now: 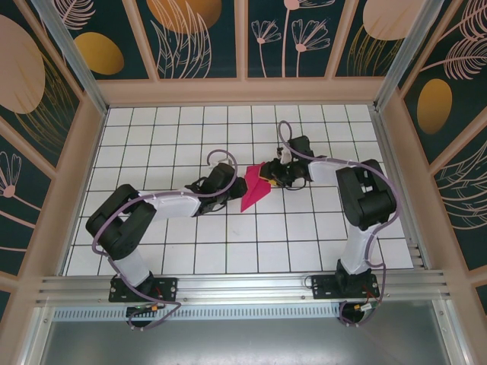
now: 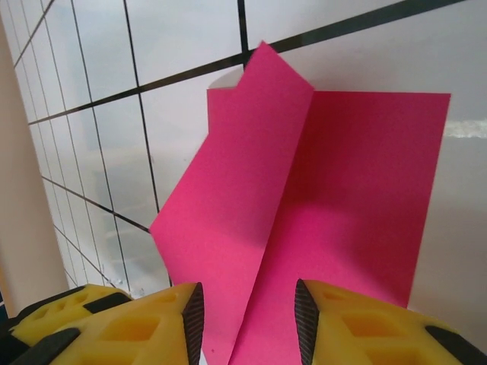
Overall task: Fold a paper plane with a square sheet of paper (pick it up from the middle)
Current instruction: Fourth fold the wing at the center of the table, then turn over the paper at the center of the table, then fold the wing for the fifth time at the center of the table.
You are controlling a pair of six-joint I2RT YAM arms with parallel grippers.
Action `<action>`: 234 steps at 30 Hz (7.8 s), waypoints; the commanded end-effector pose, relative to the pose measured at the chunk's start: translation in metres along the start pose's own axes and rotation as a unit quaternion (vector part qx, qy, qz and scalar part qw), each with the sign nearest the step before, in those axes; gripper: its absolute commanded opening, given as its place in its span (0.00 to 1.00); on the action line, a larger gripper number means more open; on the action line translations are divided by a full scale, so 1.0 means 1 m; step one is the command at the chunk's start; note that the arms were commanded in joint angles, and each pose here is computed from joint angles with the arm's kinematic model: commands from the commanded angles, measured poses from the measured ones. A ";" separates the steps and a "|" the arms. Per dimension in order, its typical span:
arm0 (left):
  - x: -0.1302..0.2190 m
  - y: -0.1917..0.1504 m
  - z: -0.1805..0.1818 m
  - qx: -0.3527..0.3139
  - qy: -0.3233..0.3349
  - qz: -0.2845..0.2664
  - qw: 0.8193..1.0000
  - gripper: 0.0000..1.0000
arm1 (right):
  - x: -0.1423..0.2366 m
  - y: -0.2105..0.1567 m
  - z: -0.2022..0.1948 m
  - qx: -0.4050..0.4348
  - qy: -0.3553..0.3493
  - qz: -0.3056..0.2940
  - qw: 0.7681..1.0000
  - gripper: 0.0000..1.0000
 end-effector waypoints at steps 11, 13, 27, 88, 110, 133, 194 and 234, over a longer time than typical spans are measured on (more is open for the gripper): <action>0.008 0.014 0.015 0.034 0.015 -0.011 0.999 0.42 | -0.024 -0.002 0.018 0.026 0.045 0.029 0.998 0.31; 0.011 0.015 0.017 0.043 0.011 -0.006 0.999 0.47 | -0.022 -0.002 0.022 0.026 0.058 0.024 0.998 0.27; 0.050 0.033 0.011 0.049 -0.058 -0.042 0.996 0.99 | 0.032 0.012 0.059 0.080 0.134 -0.087 0.984 0.05; 0.100 0.104 0.034 -0.097 0.231 -0.112 0.962 0.08 | 0.104 0.038 0.017 0.042 -0.053 -0.173 0.983 0.80; 0.004 0.058 0.008 -0.170 0.253 -0.064 0.950 0.48 | 0.104 0.031 -0.013 -0.003 -0.110 -0.180 0.978 0.80; 0.090 0.104 0.080 0.039 0.134 -0.142 0.980 0.99 | -0.041 -0.036 0.106 0.144 -0.047 -0.028 0.988 0.40; 0.064 0.060 0.057 0.123 -0.065 -0.017 0.990 0.98 | -0.044 -0.061 0.038 0.089 -0.060 0.010 0.994 0.35; 0.018 -0.009 0.011 0.182 -0.131 0.138 0.965 0.79 | -0.039 -0.072 0.000 -0.012 -0.007 0.038 0.999 0.35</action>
Point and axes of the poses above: each hand's point on the last joint's axis, 136 mm out from that joint toward the fingers, its own x axis back along the fingers, its own z axis along the line the jaws close on, y = z × x, the point moved 1 cm from there along x, back along the fingers, and after that the axes turned 9 degrees about x, right-handed, at the moved point
